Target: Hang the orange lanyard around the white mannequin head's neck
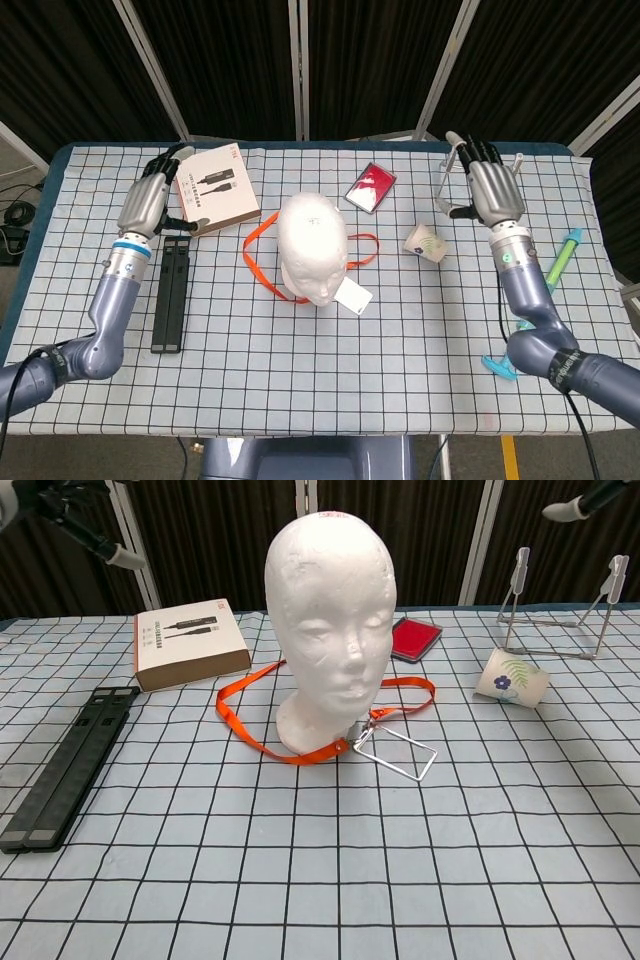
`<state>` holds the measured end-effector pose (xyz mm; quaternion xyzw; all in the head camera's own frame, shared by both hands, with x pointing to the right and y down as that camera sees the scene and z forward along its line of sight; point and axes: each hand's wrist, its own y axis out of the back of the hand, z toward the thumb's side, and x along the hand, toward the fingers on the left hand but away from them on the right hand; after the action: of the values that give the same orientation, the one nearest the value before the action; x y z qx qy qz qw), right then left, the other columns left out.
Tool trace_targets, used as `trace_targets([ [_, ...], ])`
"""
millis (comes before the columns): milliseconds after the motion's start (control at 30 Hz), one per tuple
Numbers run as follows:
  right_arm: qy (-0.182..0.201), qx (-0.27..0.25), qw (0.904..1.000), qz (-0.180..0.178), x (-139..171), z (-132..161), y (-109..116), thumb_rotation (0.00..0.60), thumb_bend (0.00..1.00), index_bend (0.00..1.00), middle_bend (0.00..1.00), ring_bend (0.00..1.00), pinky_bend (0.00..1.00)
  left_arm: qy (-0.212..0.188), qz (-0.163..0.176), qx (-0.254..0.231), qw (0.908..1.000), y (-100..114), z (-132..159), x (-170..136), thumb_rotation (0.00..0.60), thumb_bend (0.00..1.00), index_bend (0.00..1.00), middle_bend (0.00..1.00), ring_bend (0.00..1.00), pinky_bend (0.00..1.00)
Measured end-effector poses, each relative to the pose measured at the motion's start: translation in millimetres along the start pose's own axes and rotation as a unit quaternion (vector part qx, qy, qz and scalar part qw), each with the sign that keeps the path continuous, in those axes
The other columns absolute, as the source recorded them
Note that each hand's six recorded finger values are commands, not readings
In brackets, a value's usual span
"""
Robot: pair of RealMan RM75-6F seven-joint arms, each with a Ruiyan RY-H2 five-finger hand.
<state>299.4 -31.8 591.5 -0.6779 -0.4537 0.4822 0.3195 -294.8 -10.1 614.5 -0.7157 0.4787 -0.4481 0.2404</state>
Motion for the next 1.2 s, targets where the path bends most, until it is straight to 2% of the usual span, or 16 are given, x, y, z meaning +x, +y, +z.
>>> trace_targets([
  [67, 0.002, 0.024, 0.9997, 0.000, 13, -10, 6, 0.600, 0.91, 0.00, 0.00, 0.00, 0.00, 0.004, 0.009, 0.034, 0.9994, 10, -12, -12, 0.600, 0.00, 0.00, 0.00, 0.00, 0.00],
  [167, 0.004, 0.053, 0.9985, 0.007, 33, -24, 11, 0.600, 1.00, 0.00, 0.00, 0.00, 0.00, 0.014, 0.019, 0.075, 0.9969, 22, -30, -33, 0.600, 0.00, 0.00, 0.00, 0.00, 0.00],
  [300, 0.009, 0.078, 0.9966, 0.026, 58, -40, 10, 0.600, 1.00, 0.00, 0.00, 0.00, 0.00, 0.035, 0.029, 0.129, 0.9906, 37, -56, -69, 0.600, 0.00, 0.00, 0.00, 0.00, 0.00],
  [500, 0.011, 0.099, 0.9925, 0.071, 98, -63, -10, 0.600, 1.00, 0.00, 0.00, 0.00, 0.00, 0.063, 0.032, 0.175, 0.9819, 45, -82, -120, 0.600, 0.00, 0.00, 0.00, 0.00, 0.00],
  [667, 0.034, 0.106, 0.9847, 0.133, 126, -67, -43, 0.600, 1.00, 0.00, 0.00, 0.00, 0.00, 0.091, 0.040, 0.208, 0.9730, 49, -100, -163, 0.600, 0.00, 0.00, 0.00, 0.00, 0.00],
  [833, 0.085, 0.105, 0.9751, 0.176, 140, -53, -88, 0.600, 1.00, 0.01, 0.04, 0.00, 0.00, 0.114, 0.055, 0.254, 0.9589, 52, -104, -191, 0.600, 0.00, 0.00, 0.00, 0.00, 0.00],
  [1000, 0.136, 0.100, 0.9622, 0.214, 143, -23, -136, 0.600, 1.00, 0.03, 0.08, 0.00, 0.00, 0.118, 0.044, 0.254, 0.9590, 45, -105, -204, 0.600, 0.00, 0.00, 0.00, 0.00, 0.00],
  [1200, 0.166, 0.103, 0.9523, 0.235, 139, 7, -172, 0.600, 1.00, 0.03, 0.08, 0.02, 0.02, 0.118, 0.037, 0.267, 0.9556, 42, -111, -204, 0.600, 0.00, 0.00, 0.00, 0.00, 0.00],
])
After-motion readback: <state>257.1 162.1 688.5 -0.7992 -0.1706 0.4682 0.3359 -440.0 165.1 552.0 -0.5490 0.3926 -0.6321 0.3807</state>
